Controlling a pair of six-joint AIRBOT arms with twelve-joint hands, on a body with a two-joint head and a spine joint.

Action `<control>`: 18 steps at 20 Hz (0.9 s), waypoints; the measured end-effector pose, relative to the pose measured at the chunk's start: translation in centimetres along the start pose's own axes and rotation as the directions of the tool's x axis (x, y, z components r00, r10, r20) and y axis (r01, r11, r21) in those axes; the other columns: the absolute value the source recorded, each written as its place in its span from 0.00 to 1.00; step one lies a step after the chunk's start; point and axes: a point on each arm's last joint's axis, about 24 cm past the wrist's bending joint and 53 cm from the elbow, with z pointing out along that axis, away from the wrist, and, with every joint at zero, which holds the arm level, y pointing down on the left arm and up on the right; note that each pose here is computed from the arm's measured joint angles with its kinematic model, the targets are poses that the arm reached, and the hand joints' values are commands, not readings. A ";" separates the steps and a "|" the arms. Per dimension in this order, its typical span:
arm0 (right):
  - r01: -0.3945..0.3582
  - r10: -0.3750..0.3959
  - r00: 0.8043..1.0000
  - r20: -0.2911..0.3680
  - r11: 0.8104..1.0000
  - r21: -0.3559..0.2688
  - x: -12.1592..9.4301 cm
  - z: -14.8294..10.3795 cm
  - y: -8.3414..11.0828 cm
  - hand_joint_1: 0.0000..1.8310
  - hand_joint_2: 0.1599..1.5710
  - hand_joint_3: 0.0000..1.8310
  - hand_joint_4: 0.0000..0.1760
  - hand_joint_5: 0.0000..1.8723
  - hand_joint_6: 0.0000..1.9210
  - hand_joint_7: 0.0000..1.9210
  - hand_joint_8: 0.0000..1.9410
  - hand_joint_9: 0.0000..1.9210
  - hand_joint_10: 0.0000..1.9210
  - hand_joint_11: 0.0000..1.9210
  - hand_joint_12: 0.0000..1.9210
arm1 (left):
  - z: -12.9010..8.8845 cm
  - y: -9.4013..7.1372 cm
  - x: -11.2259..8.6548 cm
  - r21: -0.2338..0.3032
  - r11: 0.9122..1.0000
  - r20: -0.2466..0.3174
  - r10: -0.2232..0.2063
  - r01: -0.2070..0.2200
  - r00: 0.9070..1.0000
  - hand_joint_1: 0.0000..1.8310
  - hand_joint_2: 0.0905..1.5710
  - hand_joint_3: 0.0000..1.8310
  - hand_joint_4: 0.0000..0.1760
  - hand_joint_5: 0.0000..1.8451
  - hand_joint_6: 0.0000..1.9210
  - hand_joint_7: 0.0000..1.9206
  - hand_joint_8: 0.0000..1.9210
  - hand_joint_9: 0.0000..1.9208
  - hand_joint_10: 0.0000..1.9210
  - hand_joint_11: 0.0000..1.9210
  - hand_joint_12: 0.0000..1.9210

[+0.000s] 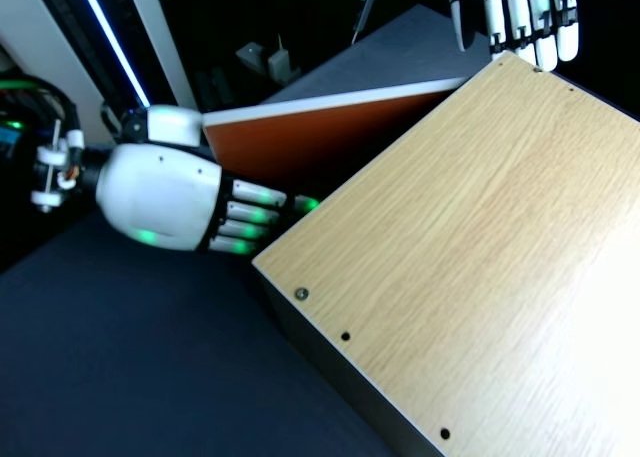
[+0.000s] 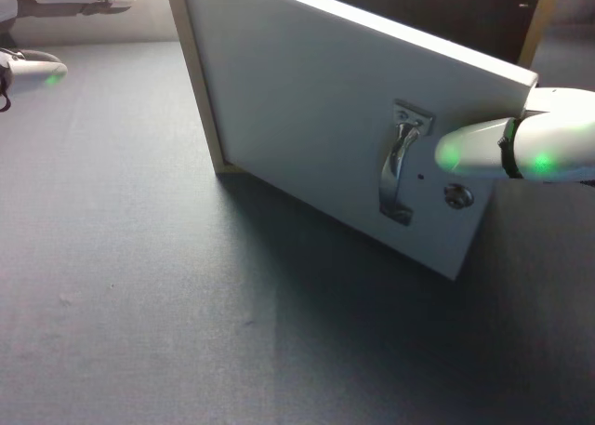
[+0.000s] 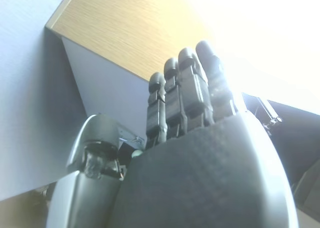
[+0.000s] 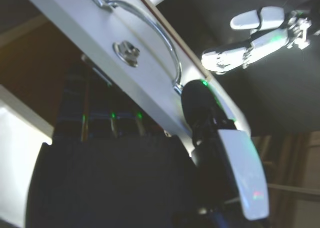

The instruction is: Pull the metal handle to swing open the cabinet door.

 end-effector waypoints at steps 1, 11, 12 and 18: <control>0.026 -0.026 1.000 -0.005 1.000 -0.005 0.0 -0.1 0.2 0.00 1.00 0.06 0.00 0.02 0.00 0.03 0.00 0.03 0.00 0.00 0.10 | 0.0 0.0 0.0 -0.001 1.000 0.000 -0.002 0.002 1.000 0.00 1.00 0.02 0.00 0.13 0.00 0.14 0.00 0.13 0.00 0.00 0.30; 0.195 -0.205 0.976 -0.078 0.974 -0.115 2.5 -1.0 2.1 0.00 1.00 0.05 0.00 0.00 0.00 0.01 0.00 0.02 0.00 0.00 0.08 | 0.0 0.9 0.2 -0.036 0.999 -0.007 -0.019 0.018 1.000 0.00 1.00 0.02 0.00 0.14 0.00 0.15 0.00 0.14 0.00 0.00 0.33; 0.203 -0.214 0.973 -0.089 0.972 -0.116 2.9 -1.2 1.8 0.00 1.00 0.05 0.00 0.00 0.00 0.02 0.00 0.02 0.00 0.00 0.09 | 0.0 0.9 0.2 -0.036 0.999 -0.007 -0.019 0.018 1.000 0.00 1.00 0.02 0.00 0.14 0.00 0.15 0.00 0.14 0.00 0.00 0.32; 0.257 -0.278 0.948 -0.154 0.955 -0.146 5.3 -1.9 1.1 0.00 1.00 0.06 0.00 0.00 0.00 0.02 0.00 0.02 0.00 0.00 0.09 | -0.2 1.1 0.1 -0.043 0.999 -0.007 -0.017 0.016 1.000 0.00 1.00 0.02 0.00 0.15 0.00 0.16 0.00 0.15 0.00 0.00 0.38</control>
